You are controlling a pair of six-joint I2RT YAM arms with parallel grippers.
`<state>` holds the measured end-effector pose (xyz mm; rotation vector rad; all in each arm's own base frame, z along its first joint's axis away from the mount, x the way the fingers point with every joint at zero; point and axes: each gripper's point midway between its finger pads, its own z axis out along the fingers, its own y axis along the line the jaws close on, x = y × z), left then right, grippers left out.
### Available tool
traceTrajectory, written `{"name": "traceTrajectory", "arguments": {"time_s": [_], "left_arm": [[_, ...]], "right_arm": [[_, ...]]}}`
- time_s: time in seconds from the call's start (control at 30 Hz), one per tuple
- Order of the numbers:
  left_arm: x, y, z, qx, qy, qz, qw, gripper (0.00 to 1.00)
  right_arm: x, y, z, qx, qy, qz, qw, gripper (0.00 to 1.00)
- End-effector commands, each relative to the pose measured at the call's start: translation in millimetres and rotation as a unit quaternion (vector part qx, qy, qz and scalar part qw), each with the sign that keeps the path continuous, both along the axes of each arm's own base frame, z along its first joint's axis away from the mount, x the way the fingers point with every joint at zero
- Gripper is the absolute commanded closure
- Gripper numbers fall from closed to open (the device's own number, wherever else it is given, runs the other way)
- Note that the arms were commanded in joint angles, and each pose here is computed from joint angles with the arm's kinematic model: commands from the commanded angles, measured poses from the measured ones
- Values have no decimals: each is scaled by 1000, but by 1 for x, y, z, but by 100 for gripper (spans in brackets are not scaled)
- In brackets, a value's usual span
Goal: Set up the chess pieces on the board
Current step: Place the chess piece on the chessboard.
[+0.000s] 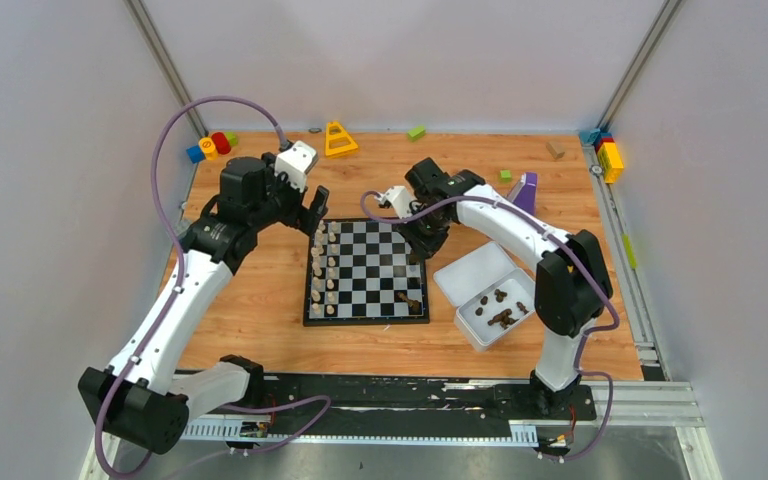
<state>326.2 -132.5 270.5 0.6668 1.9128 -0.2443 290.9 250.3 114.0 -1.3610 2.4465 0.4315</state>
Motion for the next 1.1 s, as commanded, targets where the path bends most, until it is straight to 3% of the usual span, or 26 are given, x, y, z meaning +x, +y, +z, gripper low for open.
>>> {"name": "traceTrajectory", "arguments": {"time_s": [0.0,1.07], "left_arm": [[-2,12,14,13,-24,18,999,0],[-7,13,18,15,-25,14,999,0]], "right_arm": [[5,0,-4,-51,3,12,999,97],[7,12,-35,-121,54,51,990,98]]}}
